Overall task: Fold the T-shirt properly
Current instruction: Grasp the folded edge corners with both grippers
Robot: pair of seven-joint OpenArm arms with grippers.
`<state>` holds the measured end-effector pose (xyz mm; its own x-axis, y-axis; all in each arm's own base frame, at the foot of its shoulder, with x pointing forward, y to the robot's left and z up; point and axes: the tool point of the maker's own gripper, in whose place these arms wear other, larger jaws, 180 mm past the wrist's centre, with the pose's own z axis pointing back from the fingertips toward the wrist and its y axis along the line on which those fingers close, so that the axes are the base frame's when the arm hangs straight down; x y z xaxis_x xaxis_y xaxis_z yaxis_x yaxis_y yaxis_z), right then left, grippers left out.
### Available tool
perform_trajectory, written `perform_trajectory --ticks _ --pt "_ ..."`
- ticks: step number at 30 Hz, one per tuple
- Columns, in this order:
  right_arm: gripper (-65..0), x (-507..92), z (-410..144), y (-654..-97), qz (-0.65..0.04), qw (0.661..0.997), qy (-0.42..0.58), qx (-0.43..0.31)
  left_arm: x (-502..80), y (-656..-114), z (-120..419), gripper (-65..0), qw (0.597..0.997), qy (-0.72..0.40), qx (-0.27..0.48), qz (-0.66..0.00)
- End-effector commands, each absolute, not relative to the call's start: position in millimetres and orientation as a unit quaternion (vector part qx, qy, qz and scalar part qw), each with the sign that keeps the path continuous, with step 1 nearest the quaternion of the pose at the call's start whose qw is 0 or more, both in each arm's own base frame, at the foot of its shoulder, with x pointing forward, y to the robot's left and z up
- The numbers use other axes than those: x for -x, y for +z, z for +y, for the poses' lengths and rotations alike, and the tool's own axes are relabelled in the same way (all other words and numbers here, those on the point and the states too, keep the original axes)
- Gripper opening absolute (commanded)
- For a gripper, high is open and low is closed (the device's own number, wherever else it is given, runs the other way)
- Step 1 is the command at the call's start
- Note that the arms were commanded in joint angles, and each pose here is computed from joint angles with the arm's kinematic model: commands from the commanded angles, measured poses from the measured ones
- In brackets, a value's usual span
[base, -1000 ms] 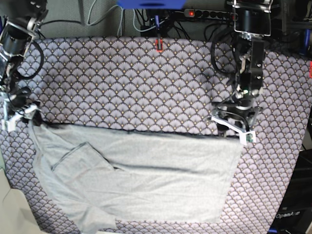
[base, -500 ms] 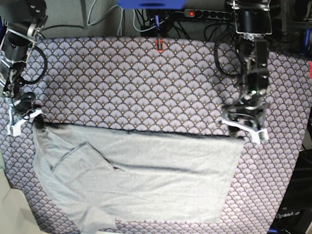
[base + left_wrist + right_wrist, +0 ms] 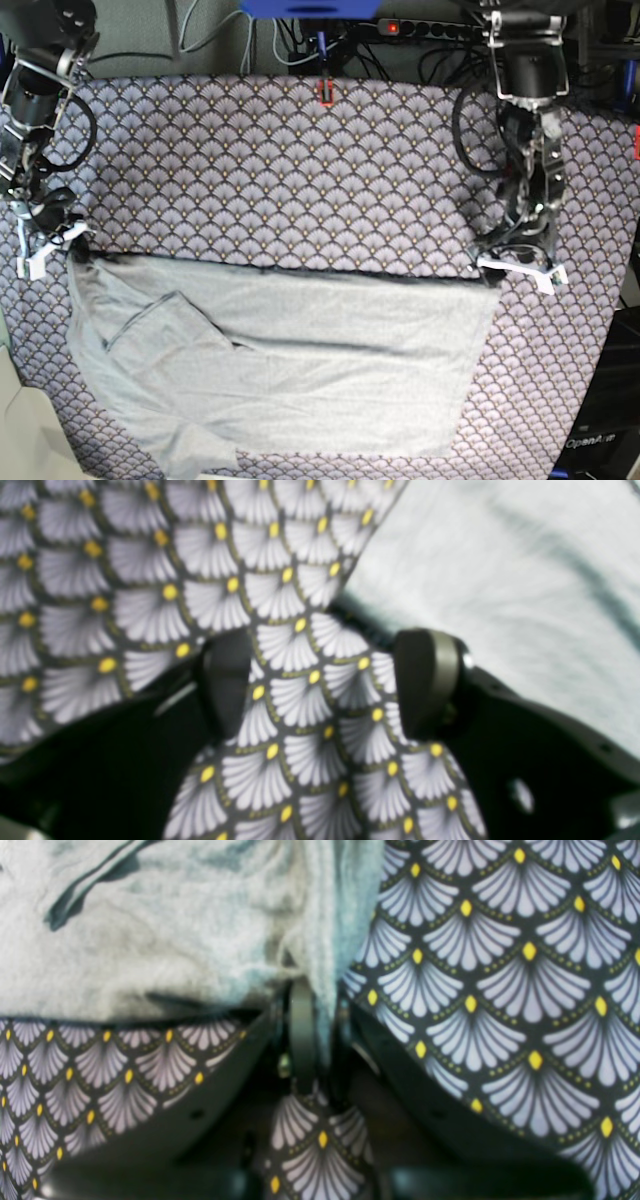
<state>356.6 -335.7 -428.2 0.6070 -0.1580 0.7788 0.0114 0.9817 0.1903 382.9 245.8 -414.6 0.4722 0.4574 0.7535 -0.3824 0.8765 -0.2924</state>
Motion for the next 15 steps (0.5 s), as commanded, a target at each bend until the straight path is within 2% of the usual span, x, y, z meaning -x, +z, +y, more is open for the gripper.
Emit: perform_trajectory --ticks 1,8,15 --pt "-64.3 -360 -344 -420 -0.443 0.893 -0.038 -0.072 -400 -397 249 -20.9 0.843 0.242 0.043 -0.478" --pt "-64.3 -359 -343 -421 -0.442 0.893 -0.037 -0.072 -417 -406 218 -21.0 0.850 0.212 0.097 -0.472" --pt "-64.3 -359 -343 -421 -0.442 0.893 -0.037 -0.072 -427 -413 210 -21.1 0.853 0.219 0.106 -0.463"
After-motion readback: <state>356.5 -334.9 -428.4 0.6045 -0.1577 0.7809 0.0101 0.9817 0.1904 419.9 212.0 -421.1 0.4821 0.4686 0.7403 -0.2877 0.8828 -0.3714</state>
